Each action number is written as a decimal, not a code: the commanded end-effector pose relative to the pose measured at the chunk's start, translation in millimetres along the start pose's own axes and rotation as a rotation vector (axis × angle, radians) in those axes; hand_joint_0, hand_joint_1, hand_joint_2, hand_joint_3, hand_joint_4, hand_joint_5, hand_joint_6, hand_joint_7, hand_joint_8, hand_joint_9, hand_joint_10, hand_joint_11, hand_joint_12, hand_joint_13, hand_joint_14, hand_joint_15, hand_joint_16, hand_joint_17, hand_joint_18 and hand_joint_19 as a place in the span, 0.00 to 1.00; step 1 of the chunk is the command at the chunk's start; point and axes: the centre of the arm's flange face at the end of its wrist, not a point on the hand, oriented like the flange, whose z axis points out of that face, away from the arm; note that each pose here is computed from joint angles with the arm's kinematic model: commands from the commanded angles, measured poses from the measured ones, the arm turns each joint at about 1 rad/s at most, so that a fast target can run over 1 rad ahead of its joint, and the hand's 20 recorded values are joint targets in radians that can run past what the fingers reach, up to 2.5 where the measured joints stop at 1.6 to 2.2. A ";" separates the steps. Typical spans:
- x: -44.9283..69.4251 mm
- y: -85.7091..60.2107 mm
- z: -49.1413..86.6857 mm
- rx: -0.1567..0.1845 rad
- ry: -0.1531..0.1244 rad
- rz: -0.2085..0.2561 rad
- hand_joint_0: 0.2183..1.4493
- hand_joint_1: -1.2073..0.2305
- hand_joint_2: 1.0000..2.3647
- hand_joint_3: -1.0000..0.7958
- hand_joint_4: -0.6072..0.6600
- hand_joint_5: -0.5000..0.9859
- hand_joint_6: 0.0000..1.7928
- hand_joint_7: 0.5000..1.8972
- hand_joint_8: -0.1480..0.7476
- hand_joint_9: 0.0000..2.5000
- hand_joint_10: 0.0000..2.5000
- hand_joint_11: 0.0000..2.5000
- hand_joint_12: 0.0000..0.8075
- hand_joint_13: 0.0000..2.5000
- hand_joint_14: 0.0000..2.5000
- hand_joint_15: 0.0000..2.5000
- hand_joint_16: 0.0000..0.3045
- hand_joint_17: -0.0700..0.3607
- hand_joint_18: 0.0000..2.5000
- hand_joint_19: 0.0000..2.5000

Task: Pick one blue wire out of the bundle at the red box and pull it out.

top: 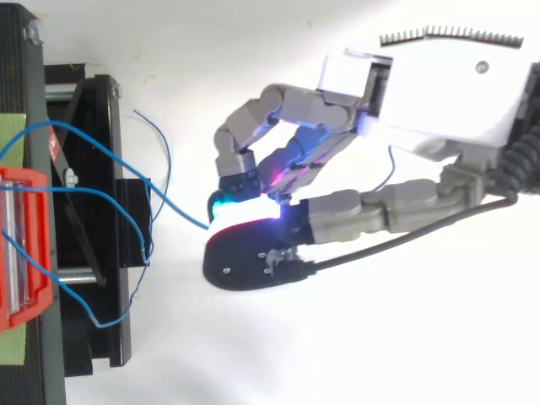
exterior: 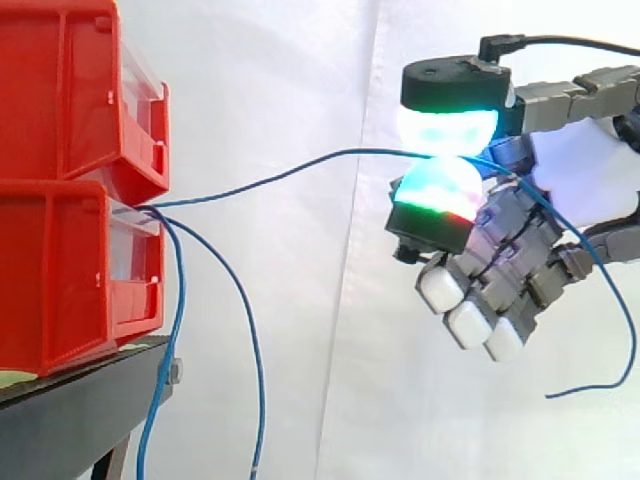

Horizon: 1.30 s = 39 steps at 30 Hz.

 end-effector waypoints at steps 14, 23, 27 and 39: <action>0.9 -9.2 3.8 -0.005 0.008 -0.015 0.42 0.28 0.00 0.61 0.24 0.24 0.56 0.54 0.52 0.43 0.00 0.19 0.53 0.38 0.00 0.16 0.17 0.44 0.33 0.16; 0.6 -8.2 3.5 -0.008 0.008 -0.014 0.42 0.28 0.00 0.61 0.25 0.24 0.55 0.54 0.52 0.43 0.00 0.19 0.53 0.39 0.00 0.16 0.17 0.44 0.33 0.16; 1.0 -9.1 3.9 -0.006 0.008 -0.014 0.42 0.28 0.00 0.61 0.25 0.24 0.55 0.54 0.52 0.43 0.00 0.19 0.53 0.39 0.01 0.16 0.17 0.44 0.33 0.16; 1.0 -9.1 3.9 -0.006 0.008 -0.014 0.42 0.28 0.00 0.61 0.25 0.24 0.55 0.54 0.52 0.43 0.00 0.19 0.53 0.39 0.00 0.16 0.17 0.44 0.33 0.16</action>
